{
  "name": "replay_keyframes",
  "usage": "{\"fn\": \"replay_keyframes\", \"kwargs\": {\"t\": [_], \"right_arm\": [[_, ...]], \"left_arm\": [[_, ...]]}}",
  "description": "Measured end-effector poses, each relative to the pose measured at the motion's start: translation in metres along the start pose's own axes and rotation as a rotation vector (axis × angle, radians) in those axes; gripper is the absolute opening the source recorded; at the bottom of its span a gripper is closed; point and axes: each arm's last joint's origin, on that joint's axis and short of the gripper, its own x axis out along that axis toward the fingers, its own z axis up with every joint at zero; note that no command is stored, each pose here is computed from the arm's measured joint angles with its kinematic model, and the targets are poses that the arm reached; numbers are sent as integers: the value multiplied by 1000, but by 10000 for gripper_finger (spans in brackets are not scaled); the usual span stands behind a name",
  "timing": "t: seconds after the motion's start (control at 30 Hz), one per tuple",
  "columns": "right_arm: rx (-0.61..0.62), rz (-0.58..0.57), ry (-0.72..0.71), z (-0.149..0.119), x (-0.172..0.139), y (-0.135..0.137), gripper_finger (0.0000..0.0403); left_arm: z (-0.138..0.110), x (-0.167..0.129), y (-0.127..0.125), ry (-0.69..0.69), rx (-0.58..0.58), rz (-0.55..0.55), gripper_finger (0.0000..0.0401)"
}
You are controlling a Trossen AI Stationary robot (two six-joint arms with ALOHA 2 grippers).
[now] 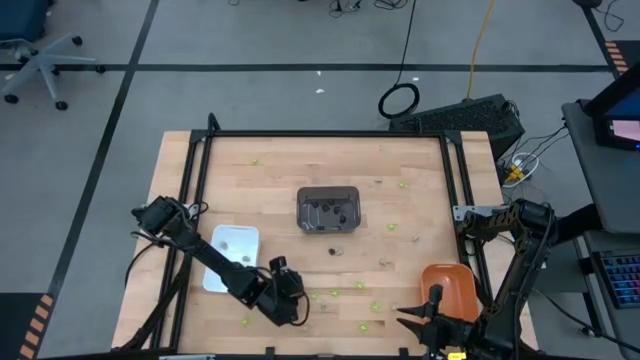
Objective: Sort Halloween decoration
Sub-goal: Put the white skull toy into the white bin
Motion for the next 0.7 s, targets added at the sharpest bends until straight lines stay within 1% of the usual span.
{"fn": "replay_keyframes", "kwargs": {"t": [0.2,0.37,0.5,0.7], "right_arm": [[0,0,0,0,0,0,91],[0,0,0,0,0,0,91],[-1,0,0,0,0,0,91],[-1,0,0,0,0,0,91]], "left_arm": [[0,0,1,2,31,2,105],[0,0,1,6,59,0,66],[0,0,1,10,62,-3,56],[0,1,1,11,62,-3,54]]}}
